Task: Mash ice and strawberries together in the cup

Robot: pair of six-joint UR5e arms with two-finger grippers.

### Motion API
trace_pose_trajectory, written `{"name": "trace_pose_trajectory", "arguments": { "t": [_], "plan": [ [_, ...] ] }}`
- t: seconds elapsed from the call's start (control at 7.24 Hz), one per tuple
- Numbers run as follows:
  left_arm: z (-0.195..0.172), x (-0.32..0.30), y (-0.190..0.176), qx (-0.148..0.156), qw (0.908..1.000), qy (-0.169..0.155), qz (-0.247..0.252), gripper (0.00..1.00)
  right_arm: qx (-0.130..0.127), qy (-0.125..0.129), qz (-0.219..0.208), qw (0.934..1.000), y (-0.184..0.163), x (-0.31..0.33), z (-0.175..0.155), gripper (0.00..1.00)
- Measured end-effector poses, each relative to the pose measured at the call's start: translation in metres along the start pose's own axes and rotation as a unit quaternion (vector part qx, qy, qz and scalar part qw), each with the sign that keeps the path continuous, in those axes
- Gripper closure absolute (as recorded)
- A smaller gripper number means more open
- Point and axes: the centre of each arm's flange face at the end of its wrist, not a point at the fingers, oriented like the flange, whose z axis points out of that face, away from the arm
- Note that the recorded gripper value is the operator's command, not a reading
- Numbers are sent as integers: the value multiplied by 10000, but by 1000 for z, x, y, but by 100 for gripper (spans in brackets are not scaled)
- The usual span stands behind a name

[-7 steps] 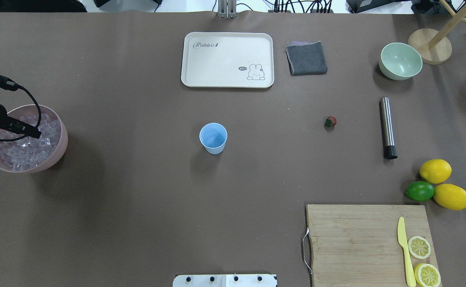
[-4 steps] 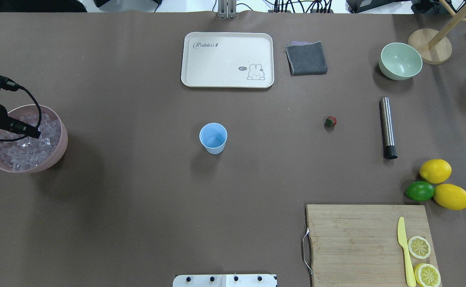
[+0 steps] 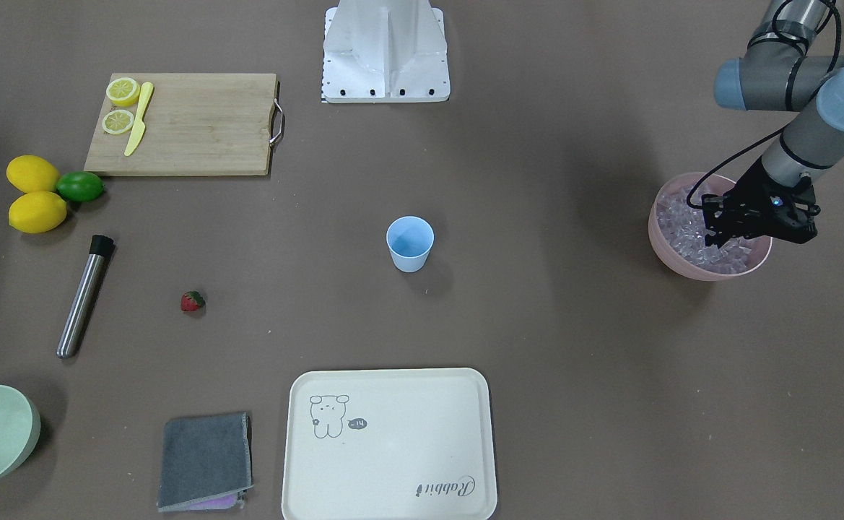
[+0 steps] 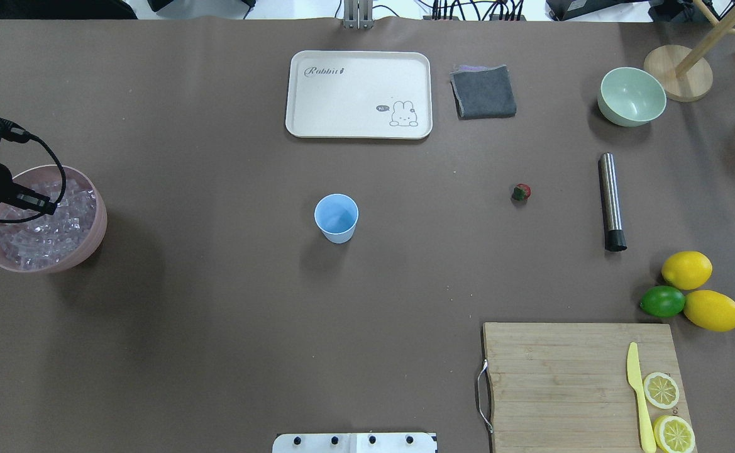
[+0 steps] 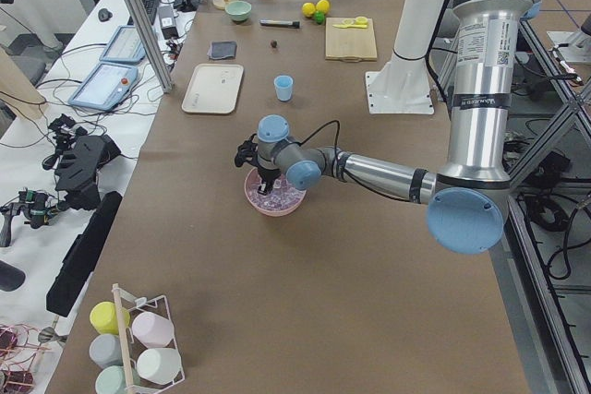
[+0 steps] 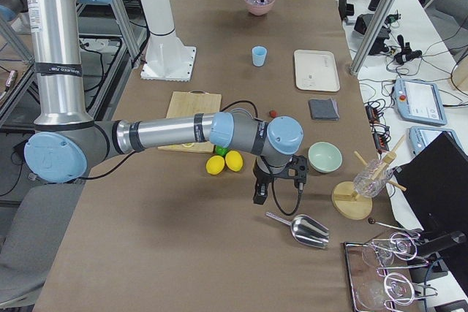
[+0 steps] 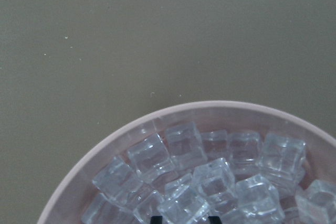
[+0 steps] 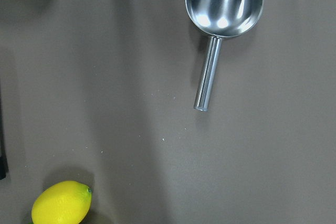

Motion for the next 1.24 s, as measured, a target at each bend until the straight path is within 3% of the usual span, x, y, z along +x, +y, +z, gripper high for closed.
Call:
{"name": "trace_pose_trajectory", "arguments": {
  "t": [0.14, 0.28, 0.41, 0.55, 1.24],
  "plan": [
    [0, 0, 0, 14, 10000, 10, 11, 100, -3, 0, 3, 10000, 0, 0, 0, 0],
    [-1, 0, 0, 22, 10000, 14, 16, 50, -3, 0, 5, 10000, 0, 0, 0, 0],
    [-1, 0, 0, 30, 10000, 14, 18, 10, -1, 0, 4, 10000, 0, 0, 0, 0],
    [-2, 0, -1, 42, 10000, 16, 18, 3, 0, 0, 3, 10000, 0, 0, 0, 0],
    [-5, 0, -4, 74, 10000, 8, -4, 3, -7, -7, 8, 10000, 0, 1, 1, 0]
  ]
}}
